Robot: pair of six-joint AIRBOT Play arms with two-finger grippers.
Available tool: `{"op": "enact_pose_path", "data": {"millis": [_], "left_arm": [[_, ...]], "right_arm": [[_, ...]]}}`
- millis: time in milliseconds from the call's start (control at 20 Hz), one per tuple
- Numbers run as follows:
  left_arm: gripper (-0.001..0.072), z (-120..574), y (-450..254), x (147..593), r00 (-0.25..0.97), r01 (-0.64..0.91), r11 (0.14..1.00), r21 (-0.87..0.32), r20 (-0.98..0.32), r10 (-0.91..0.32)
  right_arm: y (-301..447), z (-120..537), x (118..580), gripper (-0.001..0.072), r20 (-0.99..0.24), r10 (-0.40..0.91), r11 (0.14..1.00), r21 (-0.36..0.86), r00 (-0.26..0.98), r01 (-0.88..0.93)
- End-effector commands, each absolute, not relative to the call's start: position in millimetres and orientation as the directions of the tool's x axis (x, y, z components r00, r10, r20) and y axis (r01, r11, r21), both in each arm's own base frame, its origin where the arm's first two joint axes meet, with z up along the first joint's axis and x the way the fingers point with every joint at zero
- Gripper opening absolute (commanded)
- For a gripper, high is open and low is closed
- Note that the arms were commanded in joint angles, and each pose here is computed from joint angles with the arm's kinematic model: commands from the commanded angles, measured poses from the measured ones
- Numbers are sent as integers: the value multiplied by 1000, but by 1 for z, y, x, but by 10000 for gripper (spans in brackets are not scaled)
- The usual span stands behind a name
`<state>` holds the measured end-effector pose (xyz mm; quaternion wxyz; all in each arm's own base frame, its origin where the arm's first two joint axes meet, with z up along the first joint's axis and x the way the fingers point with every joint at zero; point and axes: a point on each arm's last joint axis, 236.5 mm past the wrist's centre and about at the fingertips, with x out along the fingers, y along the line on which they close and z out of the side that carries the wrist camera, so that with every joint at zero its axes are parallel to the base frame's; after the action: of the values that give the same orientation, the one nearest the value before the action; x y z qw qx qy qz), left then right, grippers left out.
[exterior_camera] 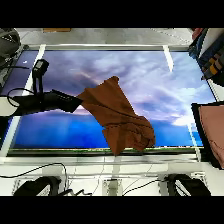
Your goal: Fold the clothes and pants, and hang the long-sleeved shirts on hangers.
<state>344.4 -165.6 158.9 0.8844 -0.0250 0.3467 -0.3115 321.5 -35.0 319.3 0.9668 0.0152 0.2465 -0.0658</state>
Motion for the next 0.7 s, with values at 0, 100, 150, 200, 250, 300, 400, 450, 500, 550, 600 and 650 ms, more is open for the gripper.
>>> {"op": "enact_pose_path", "data": {"millis": [0,100,150,200,250,300,400,450,500,550,600,650], "left_arm": [[698,159,-165,345,566,533,805,-260,-597,-568],[698,159,-165,345,566,533,805,-260,-597,-568],[698,159,-165,345,566,533,805,-260,-597,-568],[698,159,-165,345,566,533,805,-260,-597,-568],[698,159,-165,345,566,533,805,-260,-597,-568],[697,159,-165,345,566,533,805,-260,-597,-568],[698,159,-165,345,566,533,805,-260,-597,-568],[698,159,-165,345,566,533,805,-260,-597,-568],[698,159,-165,345,566,533,805,-260,-597,-568],[698,159,-166,345,566,533,805,-261,-597,-569],[697,160,-167,344,565,535,803,-265,-595,-572],[698,160,-167,344,566,535,802,-266,-592,-574]], "right_arm": [[-35,320,321,23,-478,-120,991,-3,870,135],[-35,320,321,23,-478,-120,991,-3,870,135],[-35,320,321,23,-478,-120,991,-3,870,135],[-35,320,321,23,-478,-120,991,-3,870,135],[-35,320,321,23,-478,-120,991,-3,870,135],[-35,320,321,23,-478,-120,991,-3,870,135],[-35,320,321,23,-478,-120,991,-2,870,135],[-35,320,321,23,-477,-120,991,-2,871,135],[-35,321,322,23,-471,-120,991,-2,874,135],[-35,328,326,23,-443,-120,991,-2,888,133],[-35,335,329,23,-411,-118,991,1,904,130],[-32,337,330,23,-405,-106,993,12,908,121]]}}
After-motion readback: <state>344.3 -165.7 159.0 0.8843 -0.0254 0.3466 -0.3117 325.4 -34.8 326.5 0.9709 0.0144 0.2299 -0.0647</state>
